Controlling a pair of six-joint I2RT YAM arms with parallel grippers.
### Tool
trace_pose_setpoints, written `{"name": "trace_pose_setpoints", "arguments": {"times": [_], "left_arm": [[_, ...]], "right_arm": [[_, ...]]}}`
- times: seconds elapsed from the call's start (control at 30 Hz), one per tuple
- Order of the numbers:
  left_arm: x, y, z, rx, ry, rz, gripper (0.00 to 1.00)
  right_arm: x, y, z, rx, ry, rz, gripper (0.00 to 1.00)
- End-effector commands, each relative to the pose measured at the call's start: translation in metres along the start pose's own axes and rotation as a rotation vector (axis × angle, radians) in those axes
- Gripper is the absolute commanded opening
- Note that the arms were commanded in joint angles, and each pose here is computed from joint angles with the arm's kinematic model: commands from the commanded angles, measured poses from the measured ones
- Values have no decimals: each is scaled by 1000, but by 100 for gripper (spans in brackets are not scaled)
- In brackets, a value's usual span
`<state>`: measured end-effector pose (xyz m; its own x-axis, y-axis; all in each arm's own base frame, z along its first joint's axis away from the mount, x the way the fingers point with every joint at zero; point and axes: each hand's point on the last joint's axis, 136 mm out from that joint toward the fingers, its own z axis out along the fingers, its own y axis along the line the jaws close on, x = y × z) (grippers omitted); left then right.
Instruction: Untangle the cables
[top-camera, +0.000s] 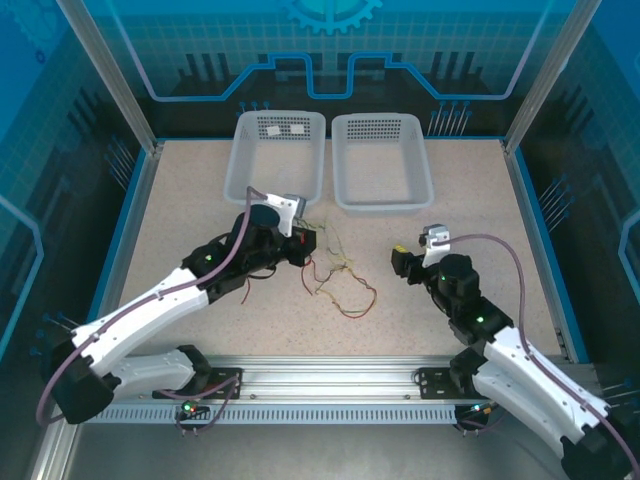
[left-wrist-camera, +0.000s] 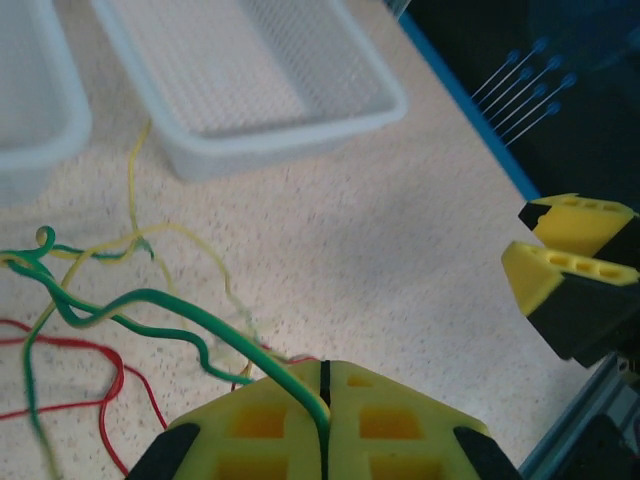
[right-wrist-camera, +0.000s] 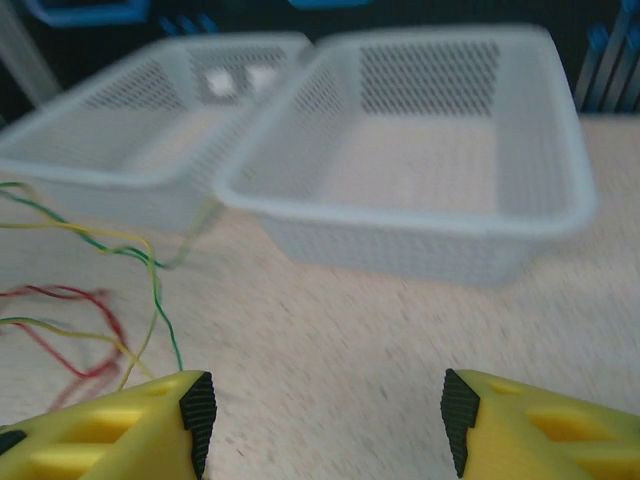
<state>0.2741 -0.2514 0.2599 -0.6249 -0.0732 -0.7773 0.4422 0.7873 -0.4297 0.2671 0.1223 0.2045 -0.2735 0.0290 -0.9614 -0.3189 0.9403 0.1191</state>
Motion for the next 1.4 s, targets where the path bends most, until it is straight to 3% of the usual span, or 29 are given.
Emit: {"name": "trace_pose_setpoints", "arguments": {"times": [0.0, 0.13, 0.23, 0.33, 0.43, 0.6, 0.8, 0.93, 1.03, 1.13, 1.23, 1.37], "left_arm": [[-29, -14, -15, 30, -110, 102, 0], [-44, -24, -19, 72, -149, 126, 0], [-52, -39, -23, 140, -166, 159, 0], [-60, -49, -30, 200, -200, 186, 0], [-66, -50, -35, 216, -218, 190, 0], [-69, -51, -37, 231, -239, 204, 0], [-67, -51, -36, 242, -248, 195, 0], [-68, -45, -40, 219, -277, 188, 0], [-71, -35, -42, 167, -311, 182, 0], [-76, -6, -46, 20, -349, 143, 0], [-76, 28, -52, -119, -398, 83, 0], [-73, 53, -65, -151, -446, 12, 0]], "right_arm": [[-31, 35, -14, -198, -144, -151, 65], [-38, 69, -20, -385, -119, -238, 70], [-40, 97, -21, -548, -79, -280, 80], [-55, 103, -14, -567, -94, -237, 82], [-66, 115, -10, -631, -136, -226, 90], [-68, 137, 10, -721, -42, -201, 92], [-45, 139, 54, -634, 63, -191, 88], [-35, 145, 67, -623, 110, -217, 75], [-29, 141, 71, -602, 130, -221, 39], [-32, 131, 70, -549, 120, -215, 4], [-37, 113, 71, -449, 114, -199, 0], [-41, 89, 67, -343, 103, -183, 0]]}}
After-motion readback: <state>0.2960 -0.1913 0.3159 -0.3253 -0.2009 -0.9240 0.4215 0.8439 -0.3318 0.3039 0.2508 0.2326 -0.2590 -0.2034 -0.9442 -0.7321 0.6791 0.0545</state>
